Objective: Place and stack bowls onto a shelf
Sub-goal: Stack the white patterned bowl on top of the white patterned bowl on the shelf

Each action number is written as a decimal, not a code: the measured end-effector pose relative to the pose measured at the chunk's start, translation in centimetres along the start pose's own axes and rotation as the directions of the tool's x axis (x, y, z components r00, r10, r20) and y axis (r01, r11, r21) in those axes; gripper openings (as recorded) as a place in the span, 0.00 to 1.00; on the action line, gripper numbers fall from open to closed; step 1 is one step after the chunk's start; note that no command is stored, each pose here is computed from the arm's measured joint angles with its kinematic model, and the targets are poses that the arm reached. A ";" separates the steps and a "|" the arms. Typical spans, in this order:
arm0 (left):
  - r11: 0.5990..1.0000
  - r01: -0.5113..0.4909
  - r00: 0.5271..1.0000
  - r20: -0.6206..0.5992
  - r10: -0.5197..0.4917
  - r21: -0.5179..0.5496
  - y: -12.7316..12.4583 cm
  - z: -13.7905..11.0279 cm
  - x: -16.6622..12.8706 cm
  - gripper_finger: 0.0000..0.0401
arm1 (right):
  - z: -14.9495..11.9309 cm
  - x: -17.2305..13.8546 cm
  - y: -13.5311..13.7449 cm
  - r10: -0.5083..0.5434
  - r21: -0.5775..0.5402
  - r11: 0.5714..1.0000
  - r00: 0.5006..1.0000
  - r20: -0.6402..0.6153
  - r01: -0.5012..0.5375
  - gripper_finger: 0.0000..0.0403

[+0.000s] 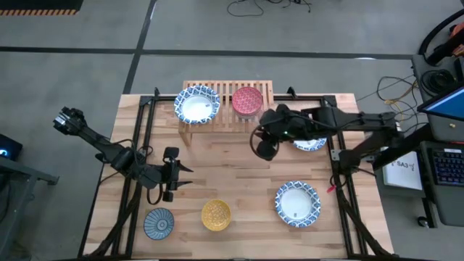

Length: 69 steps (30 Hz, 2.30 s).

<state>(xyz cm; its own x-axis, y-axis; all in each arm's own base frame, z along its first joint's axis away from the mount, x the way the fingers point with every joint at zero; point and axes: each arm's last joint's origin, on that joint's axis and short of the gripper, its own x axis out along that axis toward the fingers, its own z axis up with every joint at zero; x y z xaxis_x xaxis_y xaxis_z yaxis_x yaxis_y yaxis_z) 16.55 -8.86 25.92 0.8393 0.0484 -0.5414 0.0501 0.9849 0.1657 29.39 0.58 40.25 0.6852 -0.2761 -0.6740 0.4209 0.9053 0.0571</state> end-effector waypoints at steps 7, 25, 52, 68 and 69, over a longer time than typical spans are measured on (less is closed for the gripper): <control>1.000 0.000 1.000 0.000 0.000 0.000 0.0 0.0 0.0 0.39 | -3.5 0.8 -1.1 0.007 0.036 0.999 1.000 0.019 -0.008 0.19; 1.000 -0.027 1.000 0.007 0.027 -0.004 0.1 0.0 0.0 0.39 | -15.3 5.2 -5.4 -0.197 0.383 0.877 0.945 -0.261 0.289 0.33; 0.996 -0.084 0.995 0.048 0.084 0.000 0.2 0.4 0.0 0.39 | -21.5 7.9 -9.2 -0.336 0.048 0.914 0.818 -0.466 0.402 0.42; 0.995 -0.102 0.994 0.036 0.101 0.008 0.3 0.3 0.0 0.39 | -24.2 8.8 -9.7 -0.359 -0.003 0.913 0.798 -0.484 0.409 0.29; 0.995 -0.102 0.994 0.036 0.101 0.008 0.3 0.3 0.0 0.39 | -24.3 8.8 -9.7 -0.360 -0.005 0.912 0.797 -0.485 0.410 0.27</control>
<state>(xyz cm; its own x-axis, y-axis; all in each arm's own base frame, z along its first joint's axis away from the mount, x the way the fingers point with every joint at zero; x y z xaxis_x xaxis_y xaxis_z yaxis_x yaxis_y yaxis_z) 16.68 -8.64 26.21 0.8589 0.1420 -0.4920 -0.0312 0.9735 0.2266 16.89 -2.80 15.87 0.1058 -0.3893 -0.9150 0.6618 0.7143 -0.2274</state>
